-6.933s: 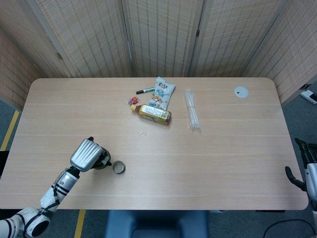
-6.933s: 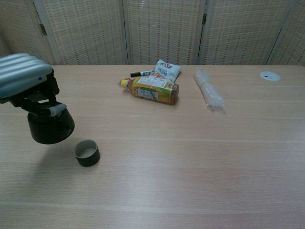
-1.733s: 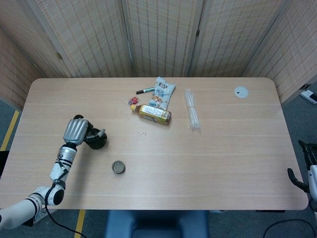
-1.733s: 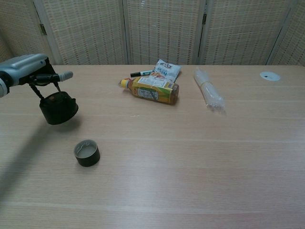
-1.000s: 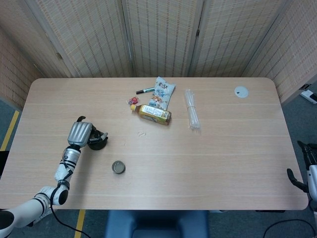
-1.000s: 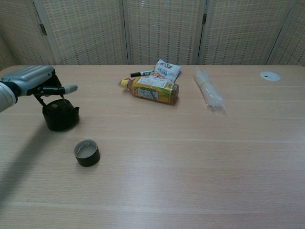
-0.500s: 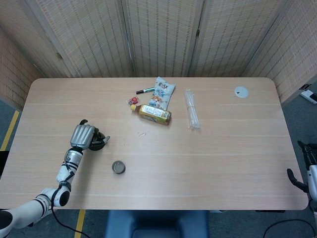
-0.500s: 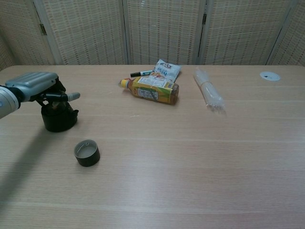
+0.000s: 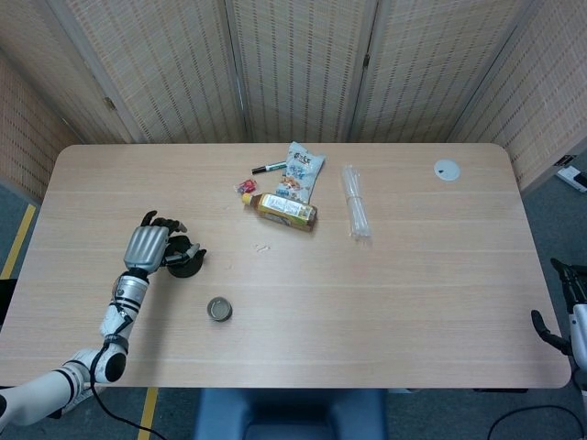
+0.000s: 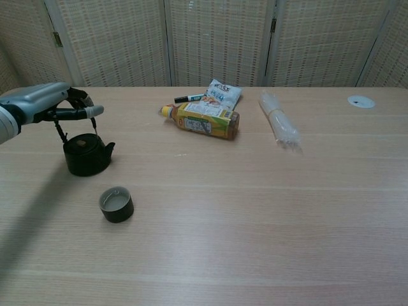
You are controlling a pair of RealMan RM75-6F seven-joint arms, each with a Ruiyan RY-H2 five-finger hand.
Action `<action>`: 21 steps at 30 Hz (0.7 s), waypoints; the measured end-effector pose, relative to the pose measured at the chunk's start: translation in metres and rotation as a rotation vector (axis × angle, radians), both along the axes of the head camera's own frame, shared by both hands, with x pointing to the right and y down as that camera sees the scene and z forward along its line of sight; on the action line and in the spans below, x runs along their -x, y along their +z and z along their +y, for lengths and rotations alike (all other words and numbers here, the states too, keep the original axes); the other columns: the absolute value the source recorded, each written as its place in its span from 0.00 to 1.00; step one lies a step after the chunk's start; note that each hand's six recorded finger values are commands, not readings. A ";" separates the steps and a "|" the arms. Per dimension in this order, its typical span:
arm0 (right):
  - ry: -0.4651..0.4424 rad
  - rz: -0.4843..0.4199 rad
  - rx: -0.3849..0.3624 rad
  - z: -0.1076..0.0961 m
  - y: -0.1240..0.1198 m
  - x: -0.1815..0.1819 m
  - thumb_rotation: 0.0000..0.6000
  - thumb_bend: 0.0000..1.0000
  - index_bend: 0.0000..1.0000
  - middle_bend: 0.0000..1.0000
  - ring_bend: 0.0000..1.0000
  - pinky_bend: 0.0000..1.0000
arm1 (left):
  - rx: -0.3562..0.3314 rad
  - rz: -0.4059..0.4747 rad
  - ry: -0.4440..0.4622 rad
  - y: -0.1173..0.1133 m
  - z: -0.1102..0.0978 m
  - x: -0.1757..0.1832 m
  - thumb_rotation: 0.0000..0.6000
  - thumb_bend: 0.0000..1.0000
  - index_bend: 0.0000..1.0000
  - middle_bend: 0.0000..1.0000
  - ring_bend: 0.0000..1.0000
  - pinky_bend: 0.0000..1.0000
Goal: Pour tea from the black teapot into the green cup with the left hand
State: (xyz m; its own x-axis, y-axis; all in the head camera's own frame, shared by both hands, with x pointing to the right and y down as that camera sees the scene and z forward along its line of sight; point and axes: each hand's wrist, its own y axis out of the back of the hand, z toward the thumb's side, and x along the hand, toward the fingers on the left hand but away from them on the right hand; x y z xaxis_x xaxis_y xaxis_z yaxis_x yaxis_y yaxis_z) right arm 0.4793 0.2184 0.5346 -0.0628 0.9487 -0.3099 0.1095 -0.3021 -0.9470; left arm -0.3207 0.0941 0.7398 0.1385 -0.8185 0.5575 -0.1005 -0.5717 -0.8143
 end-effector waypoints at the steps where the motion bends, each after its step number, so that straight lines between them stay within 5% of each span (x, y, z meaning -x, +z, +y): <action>1: 0.000 0.000 0.000 0.000 0.000 0.000 1.00 0.38 0.08 0.19 0.25 0.00 | -0.001 -0.008 0.001 0.000 0.000 0.001 0.22 0.25 0.38 0.37 0.27 0.12; 6: -0.002 0.003 -0.008 0.000 -0.003 0.000 1.00 0.38 0.08 0.19 0.25 0.00 | -0.026 -0.040 -0.020 -0.006 -0.001 0.010 0.23 0.25 0.36 0.37 0.26 0.12; 14: -0.010 -0.005 0.021 -0.003 -0.004 -0.004 1.00 0.38 0.08 0.19 0.25 0.00 | -0.096 -0.007 -0.138 -0.042 -0.005 0.036 0.39 0.25 0.37 0.36 0.26 0.10; 17: -0.018 -0.022 0.031 -0.006 -0.003 -0.003 1.00 0.38 0.08 0.19 0.25 0.00 | -0.118 0.007 -0.176 -0.060 -0.002 0.049 0.56 0.25 0.38 0.37 0.27 0.10; 21: -0.033 -0.058 0.048 -0.009 0.000 0.000 1.00 0.38 0.08 0.19 0.25 0.00 | -0.156 -0.001 -0.209 -0.084 0.011 0.068 0.97 0.26 0.40 0.38 0.28 0.10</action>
